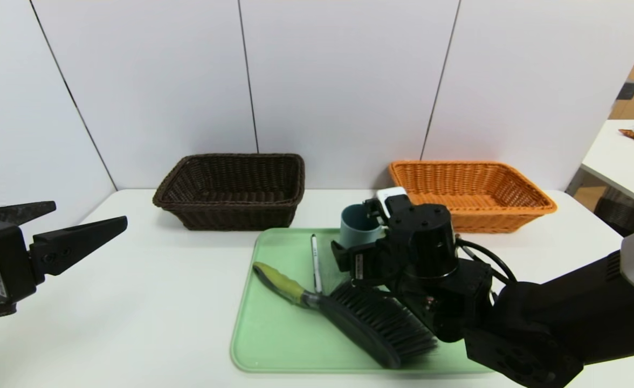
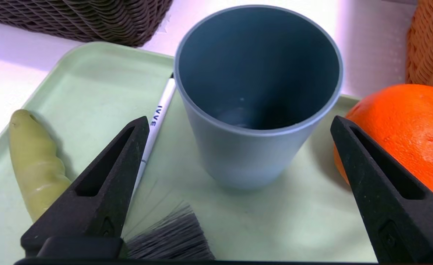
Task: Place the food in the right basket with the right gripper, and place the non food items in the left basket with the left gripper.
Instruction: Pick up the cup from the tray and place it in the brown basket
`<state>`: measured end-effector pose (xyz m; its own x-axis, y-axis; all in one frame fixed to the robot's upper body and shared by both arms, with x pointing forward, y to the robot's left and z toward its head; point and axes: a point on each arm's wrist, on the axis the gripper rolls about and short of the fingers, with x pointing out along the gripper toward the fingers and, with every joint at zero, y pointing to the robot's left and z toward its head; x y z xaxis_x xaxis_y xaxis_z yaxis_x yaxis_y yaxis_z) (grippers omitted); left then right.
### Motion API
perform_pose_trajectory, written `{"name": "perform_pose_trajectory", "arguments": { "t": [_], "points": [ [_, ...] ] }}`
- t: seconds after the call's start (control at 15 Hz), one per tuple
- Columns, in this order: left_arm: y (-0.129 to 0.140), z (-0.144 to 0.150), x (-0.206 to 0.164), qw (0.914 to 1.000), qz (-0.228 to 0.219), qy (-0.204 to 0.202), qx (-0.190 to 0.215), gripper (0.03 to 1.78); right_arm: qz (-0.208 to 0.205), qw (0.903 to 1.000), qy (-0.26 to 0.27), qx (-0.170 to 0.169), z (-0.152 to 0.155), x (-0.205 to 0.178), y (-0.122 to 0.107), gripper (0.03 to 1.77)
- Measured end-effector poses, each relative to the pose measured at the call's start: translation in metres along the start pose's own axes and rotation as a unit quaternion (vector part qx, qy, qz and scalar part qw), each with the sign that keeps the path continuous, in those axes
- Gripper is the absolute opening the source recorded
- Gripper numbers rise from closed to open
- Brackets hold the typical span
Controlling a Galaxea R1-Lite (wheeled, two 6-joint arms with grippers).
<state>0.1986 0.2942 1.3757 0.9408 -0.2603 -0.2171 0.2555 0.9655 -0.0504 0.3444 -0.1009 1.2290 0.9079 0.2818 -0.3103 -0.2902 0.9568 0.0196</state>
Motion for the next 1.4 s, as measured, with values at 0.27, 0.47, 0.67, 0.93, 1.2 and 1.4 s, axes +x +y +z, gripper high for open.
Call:
{"name": "perform_pose_trajectory", "arguments": {
  "t": [0.27,0.47,0.67,0.93,1.2,1.4],
  "points": [
    [0.000,0.000,0.000,1.0000,0.000,0.000,0.000,1.69,0.000,1.0000,-0.003,0.000,-0.001,0.004,0.001,1.70],
    [0.000,0.001,0.000,1.0000,0.000,-0.001,0.000,1.69,0.000,1.0000,-0.003,0.000,-0.001,0.007,0.002,1.70],
    [0.000,0.001,0.000,1.0000,-0.001,-0.001,0.000,1.69,0.000,0.9999,-0.010,0.003,-0.001,0.010,0.003,1.70],
    [0.000,0.001,0.000,1.0000,-0.001,-0.001,0.000,1.69,-0.003,0.9999,-0.011,0.003,-0.004,0.015,0.001,1.70],
    [0.000,0.000,0.001,1.0000,-0.001,0.001,0.000,1.69,-0.008,0.9999,-0.013,0.004,-0.003,0.017,-0.001,1.70],
    [0.000,0.000,0.001,1.0000,-0.001,0.002,0.000,1.69,-0.008,0.9998,-0.019,0.008,-0.003,0.020,-0.002,1.70]
  ]
}}
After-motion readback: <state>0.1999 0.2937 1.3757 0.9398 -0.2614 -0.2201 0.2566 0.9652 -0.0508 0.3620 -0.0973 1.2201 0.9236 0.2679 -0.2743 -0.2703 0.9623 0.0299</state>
